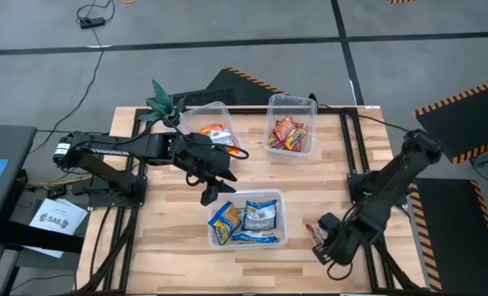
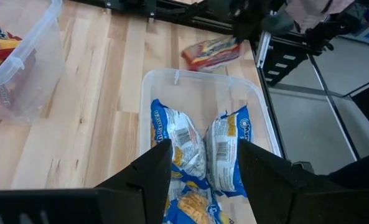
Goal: Sort Maruchan noodles
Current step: Put the red bag into the top right transparent bin
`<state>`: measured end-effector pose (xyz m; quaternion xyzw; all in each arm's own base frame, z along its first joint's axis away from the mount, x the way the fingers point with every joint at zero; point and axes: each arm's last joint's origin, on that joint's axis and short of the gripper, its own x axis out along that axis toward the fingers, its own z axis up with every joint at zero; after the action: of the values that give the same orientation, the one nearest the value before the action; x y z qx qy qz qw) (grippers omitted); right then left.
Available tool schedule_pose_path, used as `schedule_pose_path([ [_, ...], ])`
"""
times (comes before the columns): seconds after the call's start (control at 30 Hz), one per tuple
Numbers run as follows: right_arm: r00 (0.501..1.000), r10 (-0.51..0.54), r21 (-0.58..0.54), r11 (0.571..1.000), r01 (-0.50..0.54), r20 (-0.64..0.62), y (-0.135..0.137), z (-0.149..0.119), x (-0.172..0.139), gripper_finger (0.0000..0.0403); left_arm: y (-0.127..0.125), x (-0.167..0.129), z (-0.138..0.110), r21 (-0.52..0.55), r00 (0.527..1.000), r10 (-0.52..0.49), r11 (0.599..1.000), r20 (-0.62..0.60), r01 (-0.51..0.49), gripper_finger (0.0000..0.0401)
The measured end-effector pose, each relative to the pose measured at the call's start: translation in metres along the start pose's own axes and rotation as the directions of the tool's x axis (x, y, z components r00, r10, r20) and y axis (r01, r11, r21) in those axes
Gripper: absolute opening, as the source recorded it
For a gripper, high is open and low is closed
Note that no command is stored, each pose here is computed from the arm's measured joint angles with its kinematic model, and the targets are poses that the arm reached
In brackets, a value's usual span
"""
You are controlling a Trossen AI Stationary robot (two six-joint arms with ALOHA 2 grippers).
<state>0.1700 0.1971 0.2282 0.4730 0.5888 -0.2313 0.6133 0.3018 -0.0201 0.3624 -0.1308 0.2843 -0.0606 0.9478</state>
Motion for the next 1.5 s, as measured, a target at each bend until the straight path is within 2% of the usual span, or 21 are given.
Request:
schedule_pose_path([
  [0.2, 0.972, 0.172, -0.088, 0.978, -0.188, -0.161, 0.004, 0.01, -0.057, 0.0005, 0.0, 0.0, 0.0, 0.0, 1.0, 0.0, 1.0, -0.002, 0.0, 0.0167],
  [0.3, 0.94, 0.254, -0.106, 0.953, -0.283, -0.228, 0.006, 0.018, -0.083, 0.0005, 0.001, -0.004, -0.002, 0.013, 0.999, -0.017, 1.0, -0.028, 0.018, 0.0167],
  [0.4, 0.9, 0.353, -0.118, 0.913, -0.391, -0.256, 0.009, 0.029, -0.113, 0.0005, 0.001, -0.022, -0.002, 0.016, 0.997, -0.068, 0.998, -0.034, 0.068, 0.0167],
  [0.5, 0.851, 0.477, -0.127, 0.851, -0.509, -0.218, 0.011, 0.045, -0.147, 0.0005, 0.002, -0.046, 0.001, 0.013, 0.998, -0.063, 0.998, 0.016, 0.063, 0.0167],
  [0.57, 0.831, 0.531, -0.133, 0.823, -0.552, -0.166, 0.012, 0.058, -0.168, 0.0005, 0.002, -0.064, 0.003, 0.016, 0.997, -0.036, 0.999, 0.068, 0.035, 0.0167],
  [0.7, 0.835, 0.55, -0.121, 0.828, -0.547, -0.014, 0.004, 0.092, -0.201, 0.0005, -0.001, -0.096, 0.007, 0.025, 0.981, 0.008, 1.0, 0.192, -0.013, 0.0167],
  [0.8, 0.816, 0.571, -0.108, 0.82, -0.562, 0.094, -0.005, 0.121, -0.219, 0.0005, -0.005, -0.115, 0.008, 0.027, 0.964, 0.022, 0.999, 0.265, -0.031, 0.0167],
  [0.87, 0.796, 0.587, -0.084, 0.81, -0.581, 0.15, -0.013, 0.142, -0.226, 0.0005, -0.006, -0.124, 0.008, 0.012, 0.953, 0.03, 0.999, 0.301, -0.035, 0.0167],
  [1.0, 0.795, 0.553, -0.014, 0.823, -0.568, 0.248, -0.035, 0.181, -0.233, 0.0005, -0.007, -0.133, 0.007, -0.029, 0.944, 0.045, 0.999, 0.328, -0.038, 0.0167],
  [1.2, 0.784, 0.495, 0.029, 0.839, -0.544, 0.375, -0.058, 0.244, -0.232, 0.0006, -0.008, -0.135, 0.006, -0.047, 0.944, 0.045, 0.998, 0.328, -0.031, 0.0167],
  [1.37, 0.83, 0.44, 0.128, 0.853, -0.505, 0.342, -0.068, 0.289, -0.213, 0.0007, -0.008, -0.135, 0.006, -0.068, 0.944, 0.037, 0.998, 0.327, -0.015, 0.0167],
  [1.5, 0.856, 0.452, 0.157, 0.853, -0.497, 0.251, -0.067, 0.314, -0.193, 0.0006, -0.008, -0.136, 0.006, -0.087, 0.945, 0.022, 0.996, 0.326, 0.007, 0.0167],
])
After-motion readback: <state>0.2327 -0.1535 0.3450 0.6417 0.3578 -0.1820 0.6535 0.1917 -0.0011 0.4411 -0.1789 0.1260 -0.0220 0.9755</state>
